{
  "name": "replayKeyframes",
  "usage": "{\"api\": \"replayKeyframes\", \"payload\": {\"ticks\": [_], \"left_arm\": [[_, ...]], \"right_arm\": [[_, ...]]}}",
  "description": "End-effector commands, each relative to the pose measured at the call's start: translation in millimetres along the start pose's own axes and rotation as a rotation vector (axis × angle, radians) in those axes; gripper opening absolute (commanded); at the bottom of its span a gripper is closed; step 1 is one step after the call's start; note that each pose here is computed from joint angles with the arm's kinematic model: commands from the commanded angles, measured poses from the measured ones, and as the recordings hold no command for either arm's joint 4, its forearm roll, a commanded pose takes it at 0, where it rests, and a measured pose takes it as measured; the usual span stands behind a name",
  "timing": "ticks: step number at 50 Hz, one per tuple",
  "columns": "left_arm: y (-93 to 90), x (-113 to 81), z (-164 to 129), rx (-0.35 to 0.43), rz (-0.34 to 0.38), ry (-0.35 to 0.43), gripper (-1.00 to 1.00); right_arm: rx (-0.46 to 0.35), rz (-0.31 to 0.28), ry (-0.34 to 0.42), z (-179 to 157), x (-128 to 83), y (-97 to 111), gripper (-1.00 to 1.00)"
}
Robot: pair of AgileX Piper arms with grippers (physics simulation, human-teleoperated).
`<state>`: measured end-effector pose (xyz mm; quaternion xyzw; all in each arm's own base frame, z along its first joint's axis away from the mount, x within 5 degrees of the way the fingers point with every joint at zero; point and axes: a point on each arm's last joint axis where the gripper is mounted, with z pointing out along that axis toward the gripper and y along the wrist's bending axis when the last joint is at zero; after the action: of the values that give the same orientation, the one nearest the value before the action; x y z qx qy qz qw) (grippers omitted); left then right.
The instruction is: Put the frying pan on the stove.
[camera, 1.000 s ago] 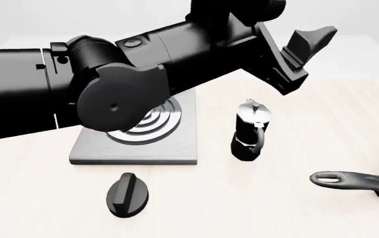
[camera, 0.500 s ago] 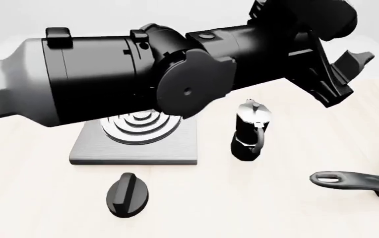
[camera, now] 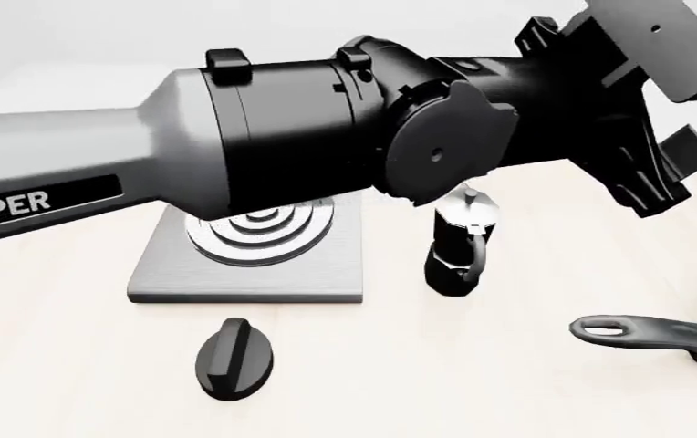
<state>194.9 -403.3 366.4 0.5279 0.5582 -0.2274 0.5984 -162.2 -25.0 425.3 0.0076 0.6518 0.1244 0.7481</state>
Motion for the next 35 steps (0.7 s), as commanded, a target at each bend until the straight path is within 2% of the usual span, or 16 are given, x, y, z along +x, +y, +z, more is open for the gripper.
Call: {"api": "replayKeyframes", "payload": {"ticks": [1,5,6,16,24,35], "left_arm": [[-5.4,2.5,16.1,0.025,0.029,0.037,1.0],[-7.4,2.3,19.5,0.034,0.038,0.047,1.0],[-8.2,5.4,23.2,0.038,0.064,0.057,1.0],[-8.8,10.2,40.0,0.043,0.047,0.077,1.0],[-16.6,22.8,57.6,0.063,0.056,0.109,1.0],[-31.7,30.2,69.5,0.097,0.057,0.135,1.0]], "right_arm": [[0.0,0.007,0.002,0.5,0.3,-0.1,1.0],[-0.001,0.009,0.003,0.7,0.4,-0.3,1.0],[-0.001,0.01,0.004,0.8,0.4,-0.4,1.0],[-0.005,0.009,0.004,0.7,0.3,-1.0,1.0],[-0.004,0.015,0.005,0.9,0.4,-0.9,1.0],[-0.003,0.025,0.006,1.2,0.6,-0.8,1.0]]}}
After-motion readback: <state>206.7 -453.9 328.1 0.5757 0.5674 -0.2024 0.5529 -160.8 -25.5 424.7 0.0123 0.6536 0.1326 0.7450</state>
